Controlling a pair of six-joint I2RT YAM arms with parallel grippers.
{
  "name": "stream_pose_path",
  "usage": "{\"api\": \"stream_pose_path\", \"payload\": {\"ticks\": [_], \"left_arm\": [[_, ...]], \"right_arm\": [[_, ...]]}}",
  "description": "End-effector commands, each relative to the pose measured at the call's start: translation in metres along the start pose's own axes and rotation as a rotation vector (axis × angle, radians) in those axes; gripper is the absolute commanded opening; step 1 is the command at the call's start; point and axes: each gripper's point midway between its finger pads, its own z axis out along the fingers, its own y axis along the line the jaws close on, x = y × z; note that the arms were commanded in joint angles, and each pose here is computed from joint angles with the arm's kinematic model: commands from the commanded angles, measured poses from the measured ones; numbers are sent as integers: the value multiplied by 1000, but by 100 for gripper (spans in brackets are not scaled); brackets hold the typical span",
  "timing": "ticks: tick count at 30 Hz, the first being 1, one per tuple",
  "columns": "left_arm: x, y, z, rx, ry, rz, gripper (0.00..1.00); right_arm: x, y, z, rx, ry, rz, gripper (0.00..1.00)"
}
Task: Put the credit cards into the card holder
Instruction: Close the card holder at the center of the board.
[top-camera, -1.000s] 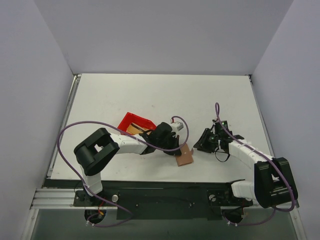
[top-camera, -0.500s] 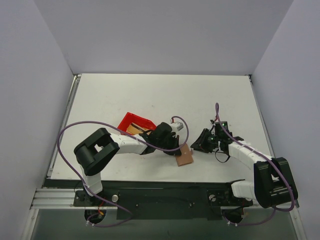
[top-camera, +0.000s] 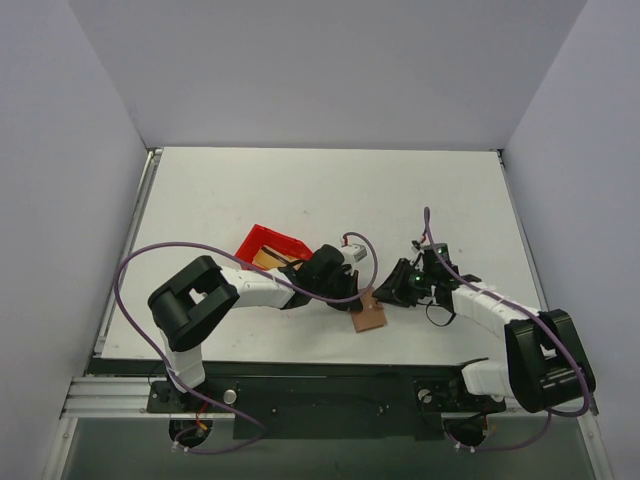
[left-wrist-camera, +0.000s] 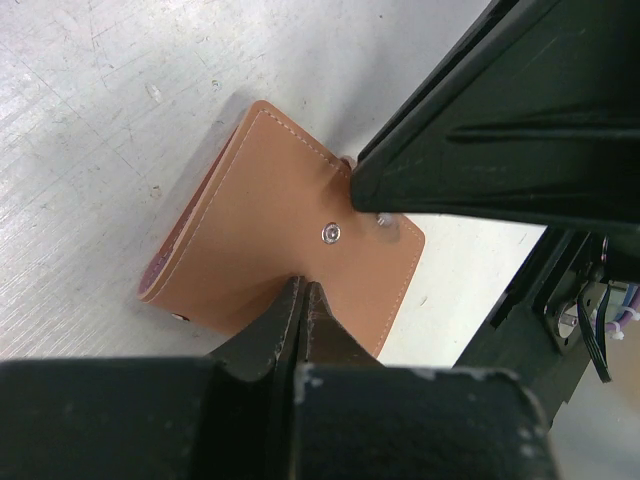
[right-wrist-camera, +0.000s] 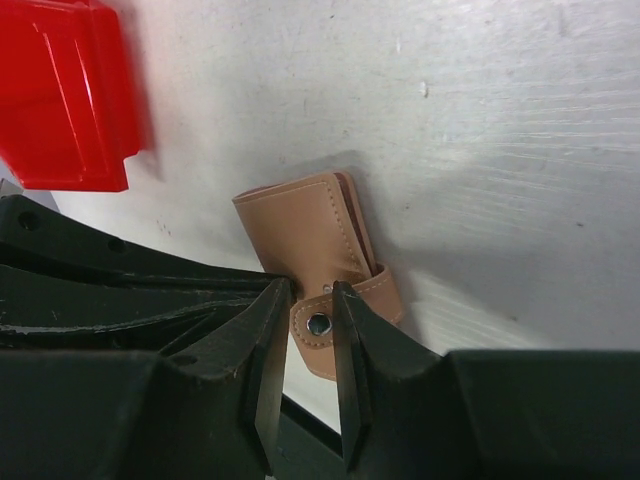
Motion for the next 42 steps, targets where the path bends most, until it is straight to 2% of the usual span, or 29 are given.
{"api": "stream_pose_path", "payload": {"ticks": [1, 11, 21, 27, 31, 37, 42], "left_arm": [[5, 1, 3, 1, 14, 11, 0], [6, 3, 1, -10, 11, 3, 0], [4, 7, -4, -35, -14, -4, 0], [4, 6, -2, -27, -9, -11, 0], [3, 6, -1, -27, -9, -8, 0], [4, 6, -1, -27, -4, -9, 0], [3, 6, -2, -30, -11, -11, 0]], "right_arm": [[9, 12, 6, -44, 34, -2, 20], [18, 12, 11, -30, 84, -32, 20], [-18, 39, -23, -41, -32, -193, 24], [-16, 9, -28, 99, -50, -166, 22], [-17, -13, -30, 201, -87, -138, 17], [-9, -14, -26, 183, -36, -152, 13], [2, -1, -16, 83, 42, -145, 13]]}}
